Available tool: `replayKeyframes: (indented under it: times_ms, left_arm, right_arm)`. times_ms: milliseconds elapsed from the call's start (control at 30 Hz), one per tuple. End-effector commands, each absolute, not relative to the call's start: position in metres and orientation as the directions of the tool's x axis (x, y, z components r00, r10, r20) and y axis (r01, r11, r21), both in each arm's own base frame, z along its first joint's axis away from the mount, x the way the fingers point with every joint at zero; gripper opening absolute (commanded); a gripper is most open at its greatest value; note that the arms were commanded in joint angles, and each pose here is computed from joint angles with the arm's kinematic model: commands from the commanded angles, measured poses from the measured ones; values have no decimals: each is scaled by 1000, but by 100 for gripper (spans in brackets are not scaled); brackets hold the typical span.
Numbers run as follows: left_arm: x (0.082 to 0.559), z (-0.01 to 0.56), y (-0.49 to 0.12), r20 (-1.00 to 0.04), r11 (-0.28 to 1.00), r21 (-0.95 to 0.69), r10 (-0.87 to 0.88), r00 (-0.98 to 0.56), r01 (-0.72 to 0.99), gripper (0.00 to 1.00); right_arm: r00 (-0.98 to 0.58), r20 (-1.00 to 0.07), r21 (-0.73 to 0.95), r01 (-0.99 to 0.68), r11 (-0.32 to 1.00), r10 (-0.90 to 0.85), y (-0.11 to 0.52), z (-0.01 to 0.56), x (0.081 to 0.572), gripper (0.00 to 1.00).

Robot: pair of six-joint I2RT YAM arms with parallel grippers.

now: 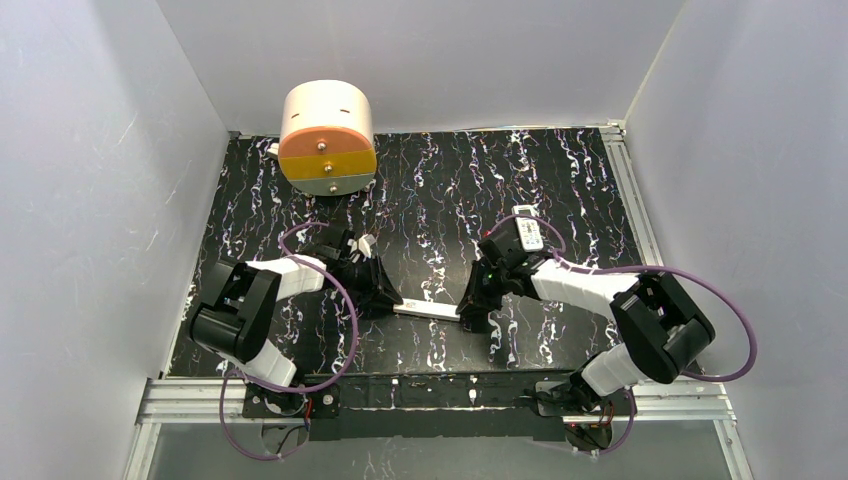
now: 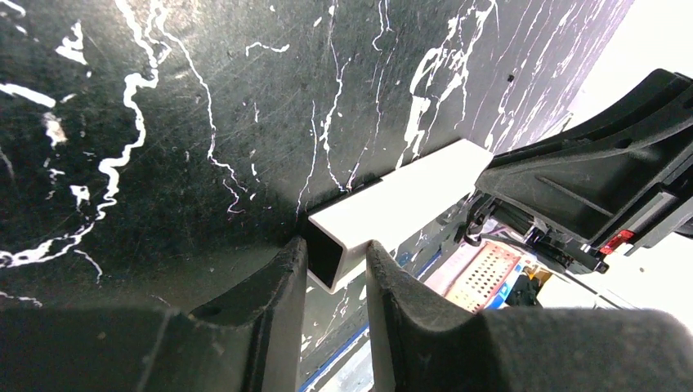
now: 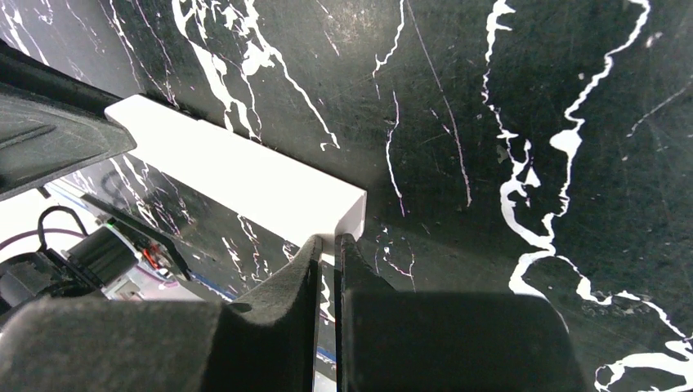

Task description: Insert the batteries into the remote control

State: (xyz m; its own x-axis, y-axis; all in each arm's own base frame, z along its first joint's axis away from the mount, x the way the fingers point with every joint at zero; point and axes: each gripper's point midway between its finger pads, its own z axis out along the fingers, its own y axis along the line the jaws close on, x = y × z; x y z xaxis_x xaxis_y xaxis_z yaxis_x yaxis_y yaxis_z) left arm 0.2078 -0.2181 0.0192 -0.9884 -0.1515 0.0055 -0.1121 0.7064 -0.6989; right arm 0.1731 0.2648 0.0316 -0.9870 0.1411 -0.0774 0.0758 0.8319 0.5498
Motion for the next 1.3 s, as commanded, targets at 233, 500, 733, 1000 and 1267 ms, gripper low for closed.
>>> replayKeyframes:
  times_ms: [233, 500, 733, 1000, 1267]
  left_arm:
    - [208, 7, -190, -40, 864, -481, -187, -982, -145, 23]
    - [237, 56, -189, -172, 888, -457, -142, -975, -49, 54]
    - [251, 99, -169, -322, 921, -388, -170, -931, -34, 72]
    - [252, 129, -91, -567, 958, -175, -286, -772, -226, 82]
    - [244, 138, -75, -611, 949, -157, -310, -729, -272, 84]
  right_arm:
    - [-943, -316, 390, -27, 921, 106, 253, 52, 200, 35]
    - [-794, -582, 387, -461, 799, -176, 274, 125, 221, 64]
    - [-567, -721, 305, -776, 552, -398, 316, 142, 212, 96]
    - [-382, -643, 146, -912, 383, -664, 344, 99, 181, 93]
    - [-359, -583, 29, -906, 423, -729, 347, 64, 194, 86]
